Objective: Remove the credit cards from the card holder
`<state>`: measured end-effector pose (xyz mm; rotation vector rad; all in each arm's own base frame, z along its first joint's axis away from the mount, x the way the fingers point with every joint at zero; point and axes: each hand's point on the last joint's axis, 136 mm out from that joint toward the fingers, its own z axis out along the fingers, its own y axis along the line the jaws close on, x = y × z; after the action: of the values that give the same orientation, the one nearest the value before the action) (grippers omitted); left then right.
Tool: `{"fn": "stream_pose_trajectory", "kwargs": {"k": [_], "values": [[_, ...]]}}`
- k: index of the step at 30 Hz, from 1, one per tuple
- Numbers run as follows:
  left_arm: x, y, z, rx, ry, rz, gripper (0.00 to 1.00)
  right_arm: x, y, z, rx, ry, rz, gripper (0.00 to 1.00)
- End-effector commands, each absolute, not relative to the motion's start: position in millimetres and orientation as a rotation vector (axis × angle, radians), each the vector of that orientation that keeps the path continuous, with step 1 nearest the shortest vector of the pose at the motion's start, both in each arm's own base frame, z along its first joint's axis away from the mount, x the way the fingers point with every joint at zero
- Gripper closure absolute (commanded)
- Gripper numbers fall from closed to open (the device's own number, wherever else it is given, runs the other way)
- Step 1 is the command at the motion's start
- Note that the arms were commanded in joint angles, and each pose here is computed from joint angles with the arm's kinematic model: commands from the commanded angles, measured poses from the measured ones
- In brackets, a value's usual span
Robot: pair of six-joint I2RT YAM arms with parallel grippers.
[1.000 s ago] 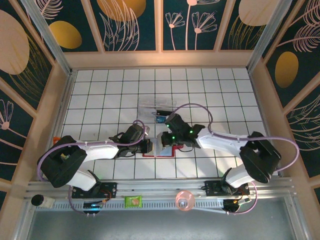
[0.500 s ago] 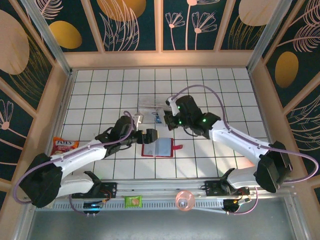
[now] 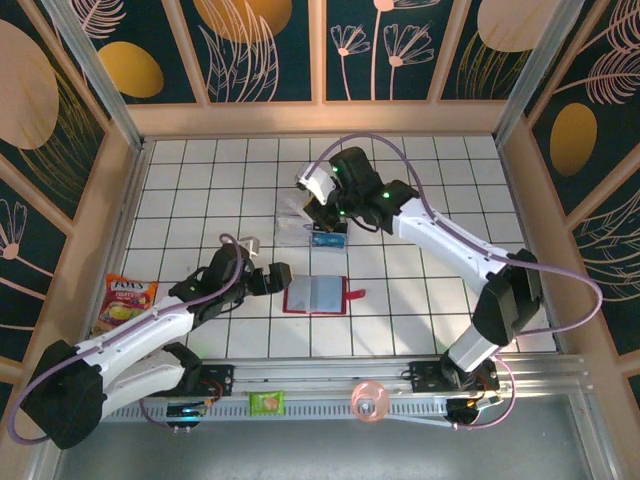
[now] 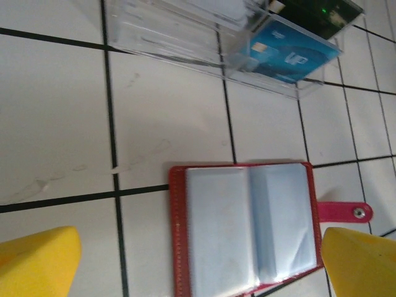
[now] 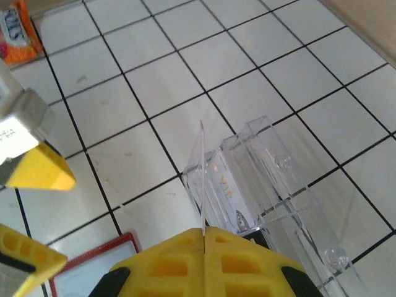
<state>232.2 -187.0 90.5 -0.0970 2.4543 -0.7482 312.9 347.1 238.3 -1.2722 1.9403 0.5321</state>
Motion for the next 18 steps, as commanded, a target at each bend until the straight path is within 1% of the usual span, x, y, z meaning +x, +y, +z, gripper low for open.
{"fn": "stream_pose_trajectory", "kwargs": {"k": [1,9,18], "values": [[231,-164,78,-0.185,2.493,-0.621,0.01,309,349,232,-1.473,1.889,0.497,1.00],[237,-140,79,-0.276,2.486,-0.480,0.01,320,362,199,-1.735,1.910,0.456,1.00],[240,-131,88,-0.279,2.478,-0.411,0.01,344,370,170,-1.847,1.883,0.352,1.00]]}}
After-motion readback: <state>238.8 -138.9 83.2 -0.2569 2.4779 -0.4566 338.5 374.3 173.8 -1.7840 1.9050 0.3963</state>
